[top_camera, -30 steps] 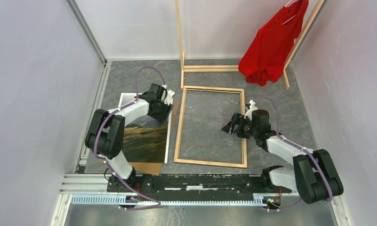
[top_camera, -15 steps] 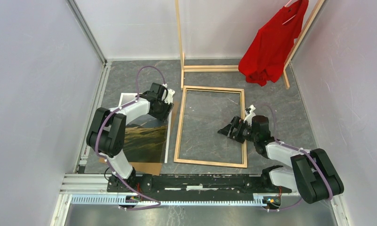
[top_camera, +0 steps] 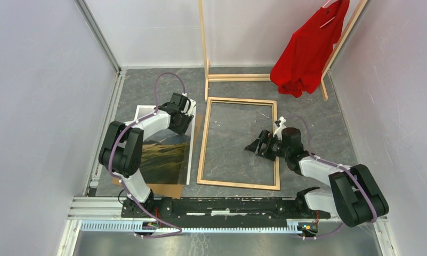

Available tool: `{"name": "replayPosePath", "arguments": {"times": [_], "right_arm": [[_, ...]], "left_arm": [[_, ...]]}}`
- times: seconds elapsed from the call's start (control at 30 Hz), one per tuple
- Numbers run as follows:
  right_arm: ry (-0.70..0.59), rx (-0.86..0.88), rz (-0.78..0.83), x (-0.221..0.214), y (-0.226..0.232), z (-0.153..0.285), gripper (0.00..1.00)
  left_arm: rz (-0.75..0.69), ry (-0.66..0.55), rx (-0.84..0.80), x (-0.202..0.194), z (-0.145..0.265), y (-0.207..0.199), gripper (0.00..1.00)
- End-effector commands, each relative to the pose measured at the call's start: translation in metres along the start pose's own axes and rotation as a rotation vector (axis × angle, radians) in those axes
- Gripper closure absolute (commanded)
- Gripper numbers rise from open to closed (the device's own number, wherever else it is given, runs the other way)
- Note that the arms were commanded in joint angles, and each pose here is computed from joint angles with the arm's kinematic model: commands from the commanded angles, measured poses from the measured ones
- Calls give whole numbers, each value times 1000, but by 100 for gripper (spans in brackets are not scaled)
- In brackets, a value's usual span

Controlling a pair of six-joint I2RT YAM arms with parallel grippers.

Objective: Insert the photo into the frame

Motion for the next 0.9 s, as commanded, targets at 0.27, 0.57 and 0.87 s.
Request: {"name": "replayPosePath", "arguments": {"times": [0.27,0.57,0.87], "right_arm": [[144,-251,95,-12,-19,19,12],[204,-130,20,-34,10,15,13],[162,-140,-104,-47,7,14,12]], "left_arm": [[-13,-75,-20,23,15,-2,43],[-19,-80,-44,20,12,-10,44],[-44,-53,-28,13,-2,-17,45]]}}
Point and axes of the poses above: each gripper's point midway between its finger pads, its own z axis back along the fingers, its own y axis along the line the jaws close on, x = y × z, the point moved 3 cm from there along z, back along the fingers, and after that the axes turned 11 degrees about z, right-handed, at the moved point
